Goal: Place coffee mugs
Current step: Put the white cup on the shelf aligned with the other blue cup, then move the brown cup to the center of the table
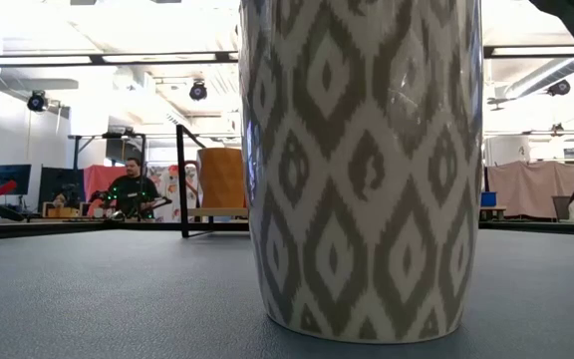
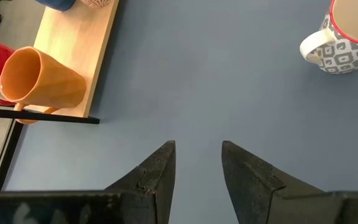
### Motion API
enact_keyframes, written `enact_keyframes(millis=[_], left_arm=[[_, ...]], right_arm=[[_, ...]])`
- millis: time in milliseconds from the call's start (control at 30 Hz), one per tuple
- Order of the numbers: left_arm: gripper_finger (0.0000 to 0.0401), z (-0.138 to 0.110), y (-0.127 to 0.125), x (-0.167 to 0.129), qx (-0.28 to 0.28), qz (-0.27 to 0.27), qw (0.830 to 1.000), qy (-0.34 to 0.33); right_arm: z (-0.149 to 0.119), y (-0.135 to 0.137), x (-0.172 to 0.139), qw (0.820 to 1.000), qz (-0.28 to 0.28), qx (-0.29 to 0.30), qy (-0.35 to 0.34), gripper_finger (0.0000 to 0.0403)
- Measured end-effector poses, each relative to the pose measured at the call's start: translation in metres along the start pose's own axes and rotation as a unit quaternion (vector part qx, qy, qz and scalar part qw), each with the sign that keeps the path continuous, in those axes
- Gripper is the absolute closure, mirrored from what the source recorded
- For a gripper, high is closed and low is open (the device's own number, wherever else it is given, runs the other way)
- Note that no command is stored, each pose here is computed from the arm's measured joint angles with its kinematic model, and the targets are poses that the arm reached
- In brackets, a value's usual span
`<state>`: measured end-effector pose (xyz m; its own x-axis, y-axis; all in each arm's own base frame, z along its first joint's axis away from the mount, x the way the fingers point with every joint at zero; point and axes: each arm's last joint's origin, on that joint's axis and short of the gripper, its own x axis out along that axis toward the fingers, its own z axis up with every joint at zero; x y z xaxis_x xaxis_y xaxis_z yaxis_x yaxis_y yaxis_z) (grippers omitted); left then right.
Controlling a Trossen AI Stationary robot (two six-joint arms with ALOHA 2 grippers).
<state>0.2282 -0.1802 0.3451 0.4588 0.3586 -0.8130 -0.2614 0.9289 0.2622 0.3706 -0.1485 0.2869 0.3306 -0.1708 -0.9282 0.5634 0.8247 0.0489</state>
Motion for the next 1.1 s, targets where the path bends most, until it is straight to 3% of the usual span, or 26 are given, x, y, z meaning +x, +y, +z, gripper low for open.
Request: enact_keyframes(millis=[367, 533, 733, 933, 1100], left_arm=[[0.0288, 0.0, 0.0, 0.0, -0.036, -0.003, 0.999, 0.002], [0.0288, -0.003, -0.003, 0.0, -0.056, -0.042, 0.996, 0.055], [0.0288, -0.007, -0.003, 0.01, -0.061, -0.041, 0.993, 0.093], [0.0288, -0.027, -0.01, 0.036, -0.102, -0.051, 0.973, 0.202], [0.0288, -0.045, -0.019, 0.054, -0.167, -0.077, 0.944, 0.275]], right_arm=[[0.005, 0.019, -0.049, 0.999, 0.019, -0.026, -0.024, 0.0324], [-0.009, 0.048, -0.06, 0.996, 0.039, -0.081, -0.015, 0.0332], [-0.033, 0.079, -0.065, 0.989, 0.04, -0.136, 0.034, 0.0333], [-0.05, 0.095, -0.067, 0.983, 0.037, -0.167, 0.071, 0.0335], [-0.056, 0.099, -0.065, 0.98, 0.034, -0.176, 0.086, 0.0332]])
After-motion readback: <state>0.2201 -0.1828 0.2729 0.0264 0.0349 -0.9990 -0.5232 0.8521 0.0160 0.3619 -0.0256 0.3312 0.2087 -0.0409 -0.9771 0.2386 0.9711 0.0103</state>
